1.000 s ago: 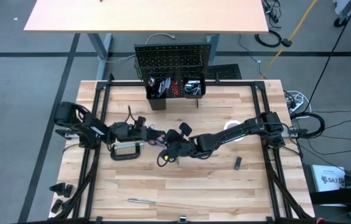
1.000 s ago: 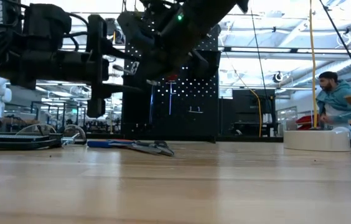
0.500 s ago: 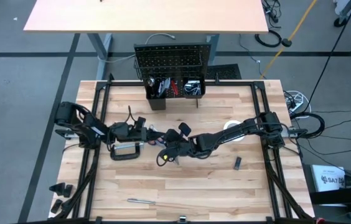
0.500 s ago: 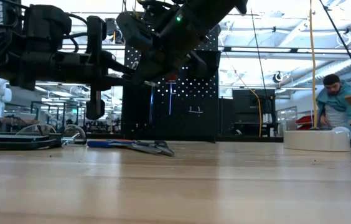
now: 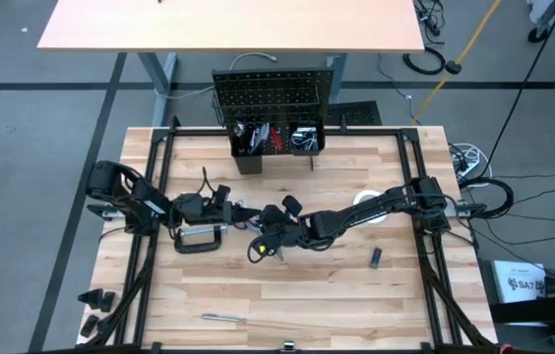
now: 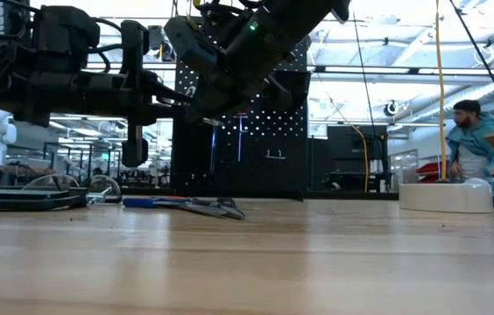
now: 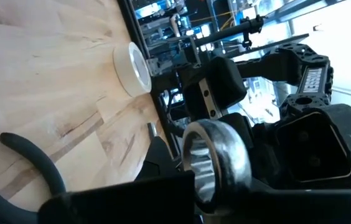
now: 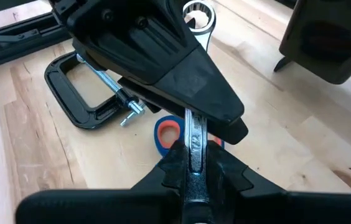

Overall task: Hang tools onto peg board
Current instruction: Put the wrench on the left black bin on the peg board

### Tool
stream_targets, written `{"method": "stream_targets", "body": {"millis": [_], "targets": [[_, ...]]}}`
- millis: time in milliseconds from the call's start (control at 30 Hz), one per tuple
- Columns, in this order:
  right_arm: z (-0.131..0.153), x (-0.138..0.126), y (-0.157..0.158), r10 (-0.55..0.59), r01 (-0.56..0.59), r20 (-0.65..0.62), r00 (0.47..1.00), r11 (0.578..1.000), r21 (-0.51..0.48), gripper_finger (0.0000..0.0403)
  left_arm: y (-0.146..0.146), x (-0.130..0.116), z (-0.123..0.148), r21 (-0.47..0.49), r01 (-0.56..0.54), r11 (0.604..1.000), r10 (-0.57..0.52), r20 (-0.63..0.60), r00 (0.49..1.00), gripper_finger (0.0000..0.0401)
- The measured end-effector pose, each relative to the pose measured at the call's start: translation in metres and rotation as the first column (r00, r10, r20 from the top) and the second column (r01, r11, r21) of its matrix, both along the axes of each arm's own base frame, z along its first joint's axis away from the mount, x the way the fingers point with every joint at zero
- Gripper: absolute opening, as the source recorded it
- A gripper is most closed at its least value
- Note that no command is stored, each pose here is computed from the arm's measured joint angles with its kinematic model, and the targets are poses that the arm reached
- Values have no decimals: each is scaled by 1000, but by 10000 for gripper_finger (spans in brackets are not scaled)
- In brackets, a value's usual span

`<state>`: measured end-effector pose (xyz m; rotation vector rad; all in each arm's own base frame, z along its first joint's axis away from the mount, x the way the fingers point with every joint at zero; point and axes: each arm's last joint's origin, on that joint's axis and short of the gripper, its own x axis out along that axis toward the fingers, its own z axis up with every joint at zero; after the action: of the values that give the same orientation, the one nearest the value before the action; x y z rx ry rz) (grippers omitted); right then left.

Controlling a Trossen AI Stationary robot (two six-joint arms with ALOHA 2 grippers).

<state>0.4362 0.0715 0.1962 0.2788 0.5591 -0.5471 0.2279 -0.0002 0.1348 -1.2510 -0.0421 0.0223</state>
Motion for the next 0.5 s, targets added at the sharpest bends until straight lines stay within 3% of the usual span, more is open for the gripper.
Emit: {"method": "stream_targets", "body": {"millis": [367,500], "targets": [[5,-9,0,-7,5,-62,998,999,-31,29,15,-7,-1,114,-72,991,73,2,997,0],[4,-15,-2,-46,41,-106,993,998,-54,29,20,-7,-1,160,35,987,-35,0,999,0]]}}
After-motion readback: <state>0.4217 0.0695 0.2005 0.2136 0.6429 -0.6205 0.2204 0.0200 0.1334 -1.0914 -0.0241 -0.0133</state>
